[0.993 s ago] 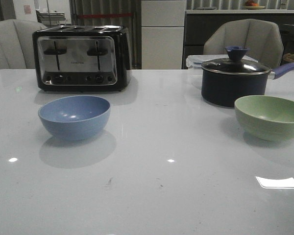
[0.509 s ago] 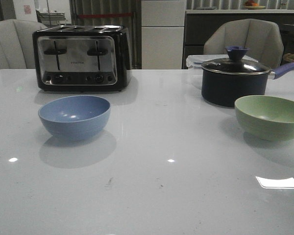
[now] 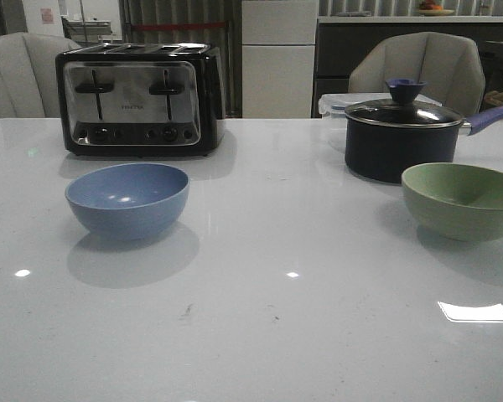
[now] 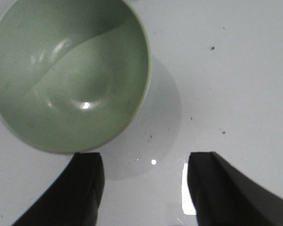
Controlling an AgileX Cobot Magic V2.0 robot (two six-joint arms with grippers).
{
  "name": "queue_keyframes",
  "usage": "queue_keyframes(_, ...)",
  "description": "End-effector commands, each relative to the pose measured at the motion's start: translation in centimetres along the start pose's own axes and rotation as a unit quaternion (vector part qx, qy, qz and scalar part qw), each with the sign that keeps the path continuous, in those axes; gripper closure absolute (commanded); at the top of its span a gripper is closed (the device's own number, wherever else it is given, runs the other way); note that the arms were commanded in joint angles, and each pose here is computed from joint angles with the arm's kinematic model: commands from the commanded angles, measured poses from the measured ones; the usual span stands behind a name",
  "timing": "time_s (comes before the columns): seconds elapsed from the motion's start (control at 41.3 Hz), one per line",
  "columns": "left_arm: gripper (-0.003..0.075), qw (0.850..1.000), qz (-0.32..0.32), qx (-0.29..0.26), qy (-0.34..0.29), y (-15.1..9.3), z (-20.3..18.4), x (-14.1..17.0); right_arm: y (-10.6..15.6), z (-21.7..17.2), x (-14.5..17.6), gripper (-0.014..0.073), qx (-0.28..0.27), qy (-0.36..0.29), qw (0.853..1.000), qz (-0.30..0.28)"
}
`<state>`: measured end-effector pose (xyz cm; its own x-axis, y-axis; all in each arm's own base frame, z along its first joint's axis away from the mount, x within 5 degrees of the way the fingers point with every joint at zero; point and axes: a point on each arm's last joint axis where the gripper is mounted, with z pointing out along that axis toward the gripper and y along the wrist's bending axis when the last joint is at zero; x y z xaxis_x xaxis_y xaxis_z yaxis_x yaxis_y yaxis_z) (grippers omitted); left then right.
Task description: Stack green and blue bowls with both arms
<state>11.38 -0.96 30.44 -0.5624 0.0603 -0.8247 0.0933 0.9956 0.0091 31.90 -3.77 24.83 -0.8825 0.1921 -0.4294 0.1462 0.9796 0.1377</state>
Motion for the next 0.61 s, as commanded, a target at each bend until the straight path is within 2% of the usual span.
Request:
queue_keyframes(0.0,0.0194,0.999,-0.002,0.003,-0.052,-0.1,-0.5,-1.6,0.1,-0.2,-2.6,0.0105,-0.003,-0.039,0.999,-0.004)
queue_keyframes(0.218,0.0194,0.999,-0.002,0.003,-0.052,-0.1,-0.5,-1.6,-0.3,3.3,-4.8,0.0162,-0.003,-0.02,1.0,-0.001)
queue_keyframes(0.581,0.0194,0.999,-0.002,0.003,-0.052,-0.1,-0.5,-1.6,-0.4,6.1,-6.6,0.0216,-0.007,0.013,1.0,0.0)
